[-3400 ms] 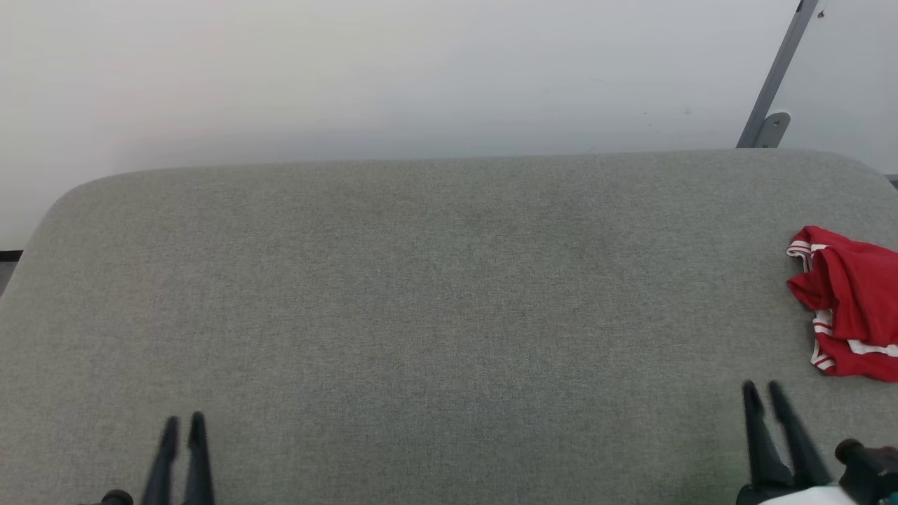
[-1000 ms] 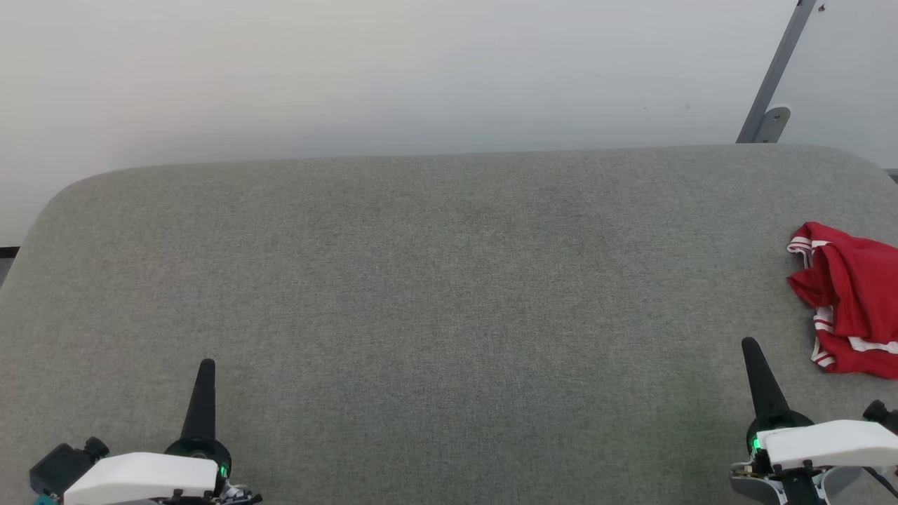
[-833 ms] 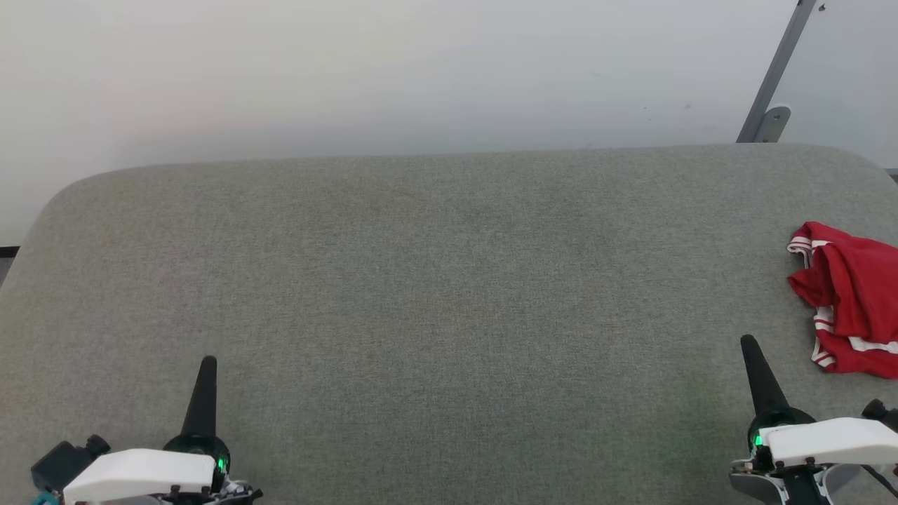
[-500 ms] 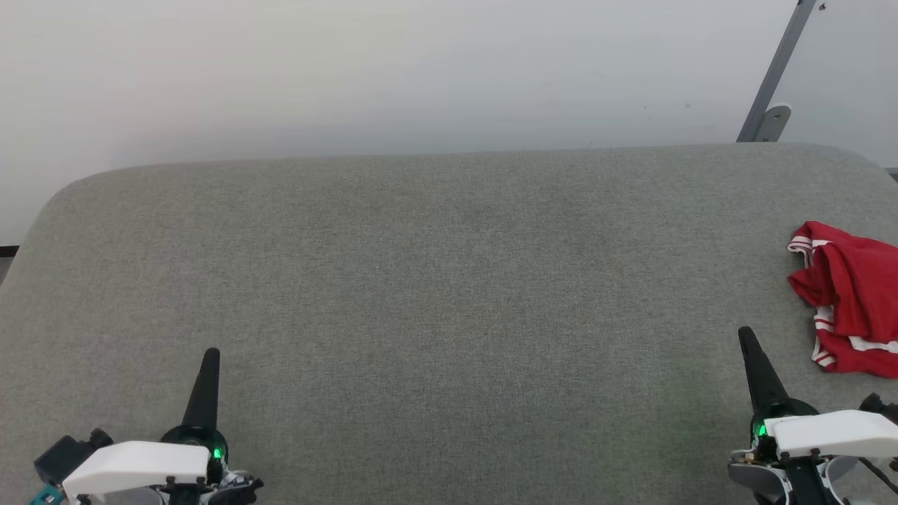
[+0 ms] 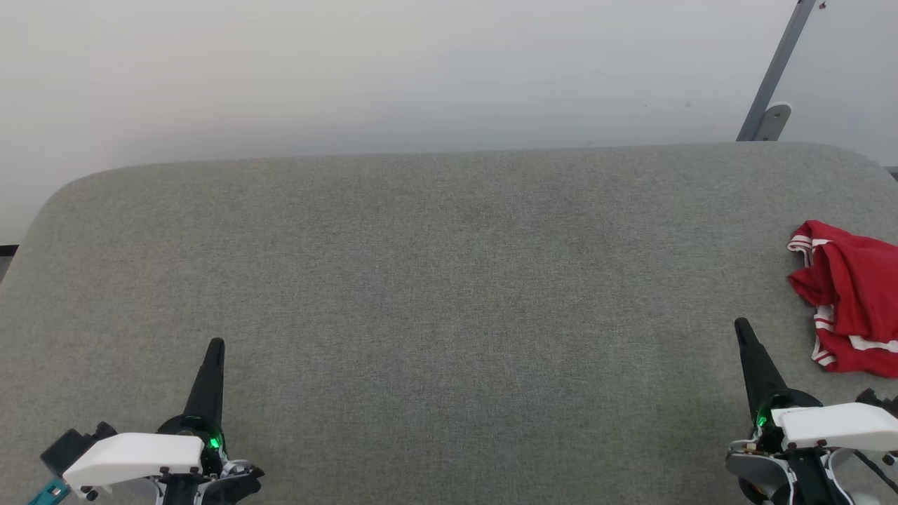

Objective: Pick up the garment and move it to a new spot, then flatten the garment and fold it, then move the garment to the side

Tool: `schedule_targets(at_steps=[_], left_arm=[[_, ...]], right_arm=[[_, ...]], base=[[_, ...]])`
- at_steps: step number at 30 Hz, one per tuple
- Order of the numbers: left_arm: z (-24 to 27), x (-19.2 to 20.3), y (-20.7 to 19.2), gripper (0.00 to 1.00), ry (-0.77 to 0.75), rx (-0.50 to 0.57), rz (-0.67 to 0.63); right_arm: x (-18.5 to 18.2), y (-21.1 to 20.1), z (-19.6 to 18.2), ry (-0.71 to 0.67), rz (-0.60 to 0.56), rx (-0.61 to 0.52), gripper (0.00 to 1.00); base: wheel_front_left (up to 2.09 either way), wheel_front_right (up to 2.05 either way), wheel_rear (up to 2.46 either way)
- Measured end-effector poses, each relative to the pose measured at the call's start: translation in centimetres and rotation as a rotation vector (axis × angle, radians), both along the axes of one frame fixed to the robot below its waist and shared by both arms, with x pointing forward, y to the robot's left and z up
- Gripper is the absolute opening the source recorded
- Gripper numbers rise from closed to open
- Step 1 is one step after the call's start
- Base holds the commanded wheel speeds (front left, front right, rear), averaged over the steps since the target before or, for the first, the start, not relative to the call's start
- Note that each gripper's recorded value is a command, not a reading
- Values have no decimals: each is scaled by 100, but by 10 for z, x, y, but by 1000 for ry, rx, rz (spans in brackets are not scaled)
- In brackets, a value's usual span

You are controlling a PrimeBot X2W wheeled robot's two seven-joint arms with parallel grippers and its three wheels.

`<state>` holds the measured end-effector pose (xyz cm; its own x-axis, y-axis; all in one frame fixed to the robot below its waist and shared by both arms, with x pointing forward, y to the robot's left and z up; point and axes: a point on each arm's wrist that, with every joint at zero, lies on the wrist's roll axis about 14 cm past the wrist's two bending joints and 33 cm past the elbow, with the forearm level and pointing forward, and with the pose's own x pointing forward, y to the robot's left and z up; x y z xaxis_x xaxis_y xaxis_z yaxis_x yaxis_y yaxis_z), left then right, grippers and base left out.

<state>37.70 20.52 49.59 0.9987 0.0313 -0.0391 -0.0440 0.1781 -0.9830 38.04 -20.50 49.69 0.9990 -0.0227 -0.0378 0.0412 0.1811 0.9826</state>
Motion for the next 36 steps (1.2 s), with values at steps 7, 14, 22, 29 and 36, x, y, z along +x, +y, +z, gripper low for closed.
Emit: schedule_targets(at_steps=[7,14,22,29,36], left_arm=[[2,3,-1,0,-8,-50,-7],[3,5,-3,0,-13,-106,-15],[7,9,-5,0,-24,-159,-23],[8,11,-5,0,-28,-181,-27],[8,11,-5,0,-28,-182,-26]], right_arm=[[2,1,1,-6,5,50,0],[5,3,5,-20,12,105,0],[6,4,7,-27,15,157,0],[8,5,9,-35,20,183,0],[8,5,9,-35,20,183,0]], base=[[0,0,0],[0,0,0],[0,0,0],[0,0,0],[0,0,0]])
